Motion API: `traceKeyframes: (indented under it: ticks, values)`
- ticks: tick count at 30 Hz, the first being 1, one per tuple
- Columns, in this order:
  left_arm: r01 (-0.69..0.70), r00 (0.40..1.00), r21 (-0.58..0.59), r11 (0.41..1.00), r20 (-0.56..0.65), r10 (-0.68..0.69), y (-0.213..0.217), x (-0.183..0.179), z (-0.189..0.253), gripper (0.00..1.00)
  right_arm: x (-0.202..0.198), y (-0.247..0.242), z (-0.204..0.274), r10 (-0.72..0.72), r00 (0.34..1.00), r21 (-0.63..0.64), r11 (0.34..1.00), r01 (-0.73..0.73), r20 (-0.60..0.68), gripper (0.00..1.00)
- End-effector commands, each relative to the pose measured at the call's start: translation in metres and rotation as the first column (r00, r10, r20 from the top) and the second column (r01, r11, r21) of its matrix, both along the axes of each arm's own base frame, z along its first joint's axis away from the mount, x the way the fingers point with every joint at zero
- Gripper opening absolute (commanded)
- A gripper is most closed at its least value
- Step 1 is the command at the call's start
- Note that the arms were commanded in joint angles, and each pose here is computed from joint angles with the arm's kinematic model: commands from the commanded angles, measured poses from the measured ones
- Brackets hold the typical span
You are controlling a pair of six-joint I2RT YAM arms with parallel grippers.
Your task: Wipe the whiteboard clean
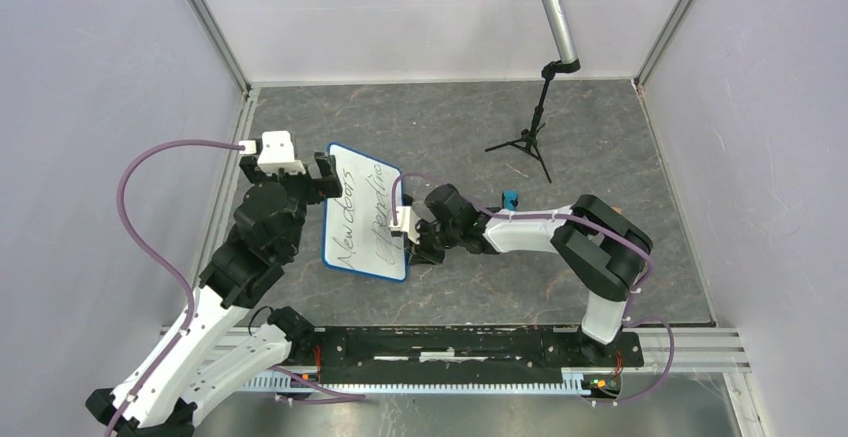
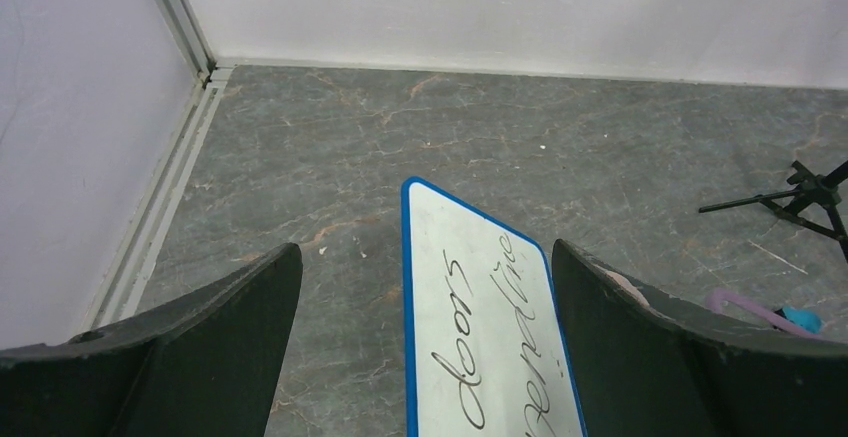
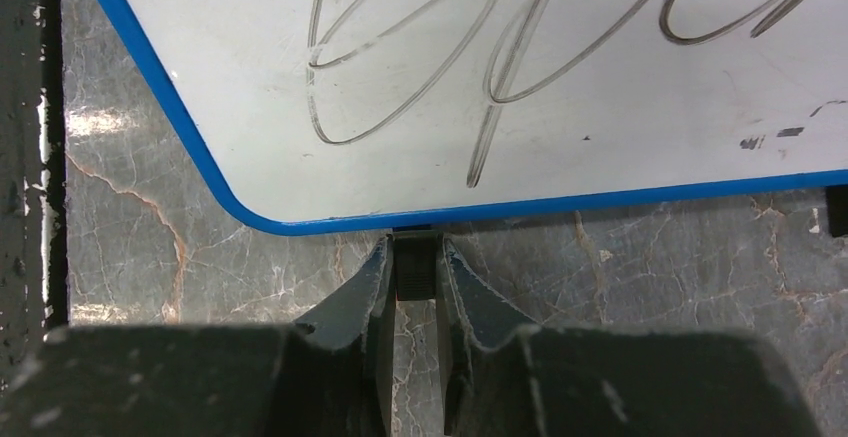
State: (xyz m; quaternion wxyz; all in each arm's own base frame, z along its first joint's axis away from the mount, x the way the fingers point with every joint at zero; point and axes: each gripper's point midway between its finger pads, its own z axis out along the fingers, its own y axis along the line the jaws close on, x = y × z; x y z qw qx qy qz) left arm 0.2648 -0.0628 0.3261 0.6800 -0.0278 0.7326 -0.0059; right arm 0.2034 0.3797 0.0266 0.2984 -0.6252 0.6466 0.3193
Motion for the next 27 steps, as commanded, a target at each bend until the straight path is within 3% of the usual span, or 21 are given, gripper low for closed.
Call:
traceKeyframes:
  ticks: [1, 2, 4, 10, 12, 15, 16, 18, 20, 21, 24, 27]
  values:
    - [0.017, 0.999, -0.010, 1.000, 0.050, -0.017, 0.001, -0.003, 0.018, 1.00, 0.006, -0.011, 0.016, -0.067, 0.997, -0.007, 0.998, 0.067, 0.031, 0.18]
    - [0.021, 0.998, -0.015, 1.000, 0.053, -0.020, 0.001, -0.004, 0.020, 1.00, 0.010, -0.016, 0.016, -0.111, 0.993, -0.022, 0.993, 0.112, 0.046, 0.30]
    - [0.034, 0.998, -0.024, 0.999, 0.056, -0.033, -0.001, -0.005, 0.022, 1.00, 0.017, -0.027, 0.017, -0.174, 0.982, -0.049, 0.983, 0.177, 0.069, 0.46]
    - [0.068, 0.996, -0.047, 0.997, 0.065, -0.065, -0.005, -0.009, 0.027, 1.00, 0.036, -0.069, 0.037, -0.419, 0.894, -0.089, 0.896, 0.436, 0.162, 0.80]
    - [0.079, 0.995, -0.058, 0.995, 0.072, -0.074, -0.005, -0.012, 0.029, 1.00, 0.040, -0.084, 0.048, -0.487, 0.853, -0.084, 0.857, 0.508, 0.187, 0.89]
    - [0.095, 0.992, -0.072, 0.993, 0.085, -0.089, -0.007, -0.014, 0.032, 1.00, 0.051, -0.112, 0.072, -0.625, 0.741, -0.047, 0.756, 0.653, 0.245, 0.94]
    - [0.103, 0.992, -0.072, 0.992, 0.082, -0.097, -0.008, -0.014, 0.031, 1.00, 0.053, -0.120, 0.079, -0.678, 0.694, -0.024, 0.711, 0.703, 0.241, 0.98]
    - [0.118, 0.991, -0.071, 0.991, 0.075, -0.113, -0.011, -0.014, 0.031, 1.00, 0.066, -0.142, 0.099, -0.814, 0.535, 0.043, 0.557, 0.830, 0.227, 0.98]
    - [0.126, 0.990, -0.073, 0.989, 0.071, -0.121, -0.013, -0.014, 0.032, 1.00, 0.080, -0.177, 0.118, -0.939, 0.286, 0.116, 0.311, 0.943, 0.190, 0.98]
    - [0.129, 0.990, -0.076, 0.989, 0.072, -0.124, -0.013, -0.014, 0.032, 1.00, 0.082, -0.186, 0.123, -0.970, 0.201, 0.145, 0.221, 0.965, 0.136, 0.98]
    - [0.140, 0.988, -0.085, 0.987, 0.081, -0.133, -0.014, -0.016, 0.034, 1.00, 0.088, -0.184, 0.130, -0.987, 0.159, 0.232, 0.153, 0.961, -0.010, 0.98]
    - [0.127, 0.990, -0.082, 0.988, 0.079, -0.121, -0.013, -0.015, 0.031, 1.00, 0.099, -0.198, 0.129, -0.997, 0.067, 0.216, 0.058, 0.975, -0.034, 0.98]
